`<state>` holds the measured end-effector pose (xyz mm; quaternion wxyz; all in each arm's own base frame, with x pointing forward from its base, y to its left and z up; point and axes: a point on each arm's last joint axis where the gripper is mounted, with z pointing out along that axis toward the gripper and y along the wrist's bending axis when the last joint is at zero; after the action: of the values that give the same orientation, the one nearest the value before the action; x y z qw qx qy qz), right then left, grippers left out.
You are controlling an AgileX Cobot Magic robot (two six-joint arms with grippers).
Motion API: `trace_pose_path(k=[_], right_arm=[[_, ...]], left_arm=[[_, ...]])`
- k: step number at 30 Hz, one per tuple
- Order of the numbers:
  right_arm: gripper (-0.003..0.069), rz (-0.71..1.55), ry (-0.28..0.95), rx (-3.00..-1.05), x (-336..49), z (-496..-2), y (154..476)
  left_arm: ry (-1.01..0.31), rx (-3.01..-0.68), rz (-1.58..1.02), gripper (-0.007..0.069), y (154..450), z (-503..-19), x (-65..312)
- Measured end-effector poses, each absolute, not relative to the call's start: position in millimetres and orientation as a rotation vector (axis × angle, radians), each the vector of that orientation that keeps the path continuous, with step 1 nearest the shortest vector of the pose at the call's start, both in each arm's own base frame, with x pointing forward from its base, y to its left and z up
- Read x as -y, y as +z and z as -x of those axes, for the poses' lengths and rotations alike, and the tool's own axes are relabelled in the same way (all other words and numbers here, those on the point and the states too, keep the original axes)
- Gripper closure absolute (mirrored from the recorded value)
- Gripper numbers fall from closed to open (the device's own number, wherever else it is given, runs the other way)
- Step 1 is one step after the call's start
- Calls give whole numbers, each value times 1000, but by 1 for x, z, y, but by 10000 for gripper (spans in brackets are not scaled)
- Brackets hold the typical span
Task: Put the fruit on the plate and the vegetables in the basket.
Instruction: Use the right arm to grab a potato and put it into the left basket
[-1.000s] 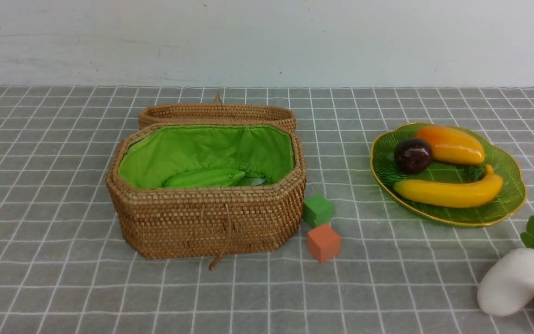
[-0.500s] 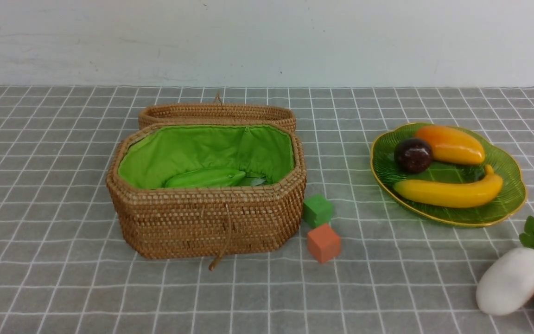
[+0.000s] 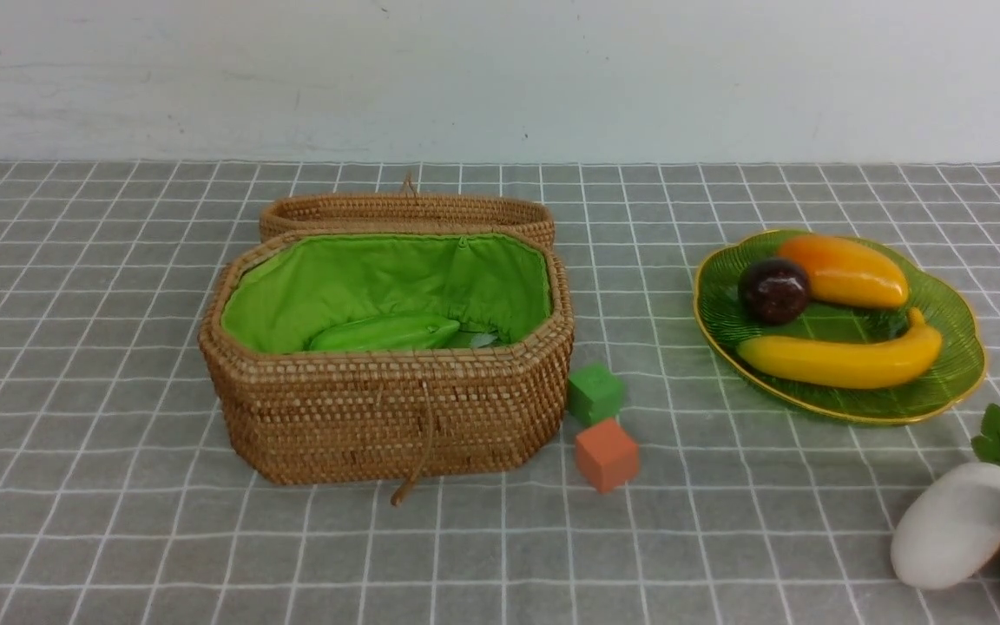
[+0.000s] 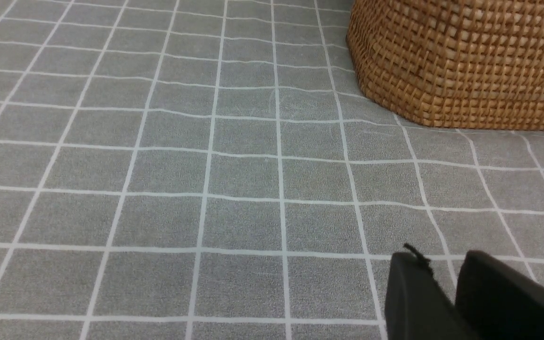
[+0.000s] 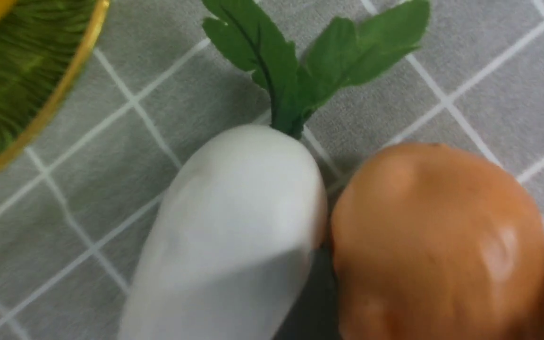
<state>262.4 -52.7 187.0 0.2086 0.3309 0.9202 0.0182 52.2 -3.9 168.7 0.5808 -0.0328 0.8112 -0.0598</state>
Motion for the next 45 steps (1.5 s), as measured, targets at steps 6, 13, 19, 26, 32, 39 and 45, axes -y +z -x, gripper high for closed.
trace_pose_path(k=[6,13,19,26,32,39,45], right_arm=[[102,-919,50,-2558,53,-264,189],[102,-842,35,-2437,52,-247,234],[102,-726,120,-2193,47,-240,312],[102,-351,362,-2032,10,-265,398],[102,160,573,-2082,-71,-315,406],[102,576,744,-2137,-180,-369,379],[102,708,757,-2101,-236,-404,356]], left_arm=[[-140,-1896,77,481,169,-52,4],[-140,-1896,77,481,169,-52,4],[-140,-1896,77,481,169,-52,4],[-140,-1896,77,481,169,-52,4],[-140,-1896,77,481,169,-52,4],[-140,-1896,77,481,169,-52,4],[-140,-1896,77,481,169,-52,4]])
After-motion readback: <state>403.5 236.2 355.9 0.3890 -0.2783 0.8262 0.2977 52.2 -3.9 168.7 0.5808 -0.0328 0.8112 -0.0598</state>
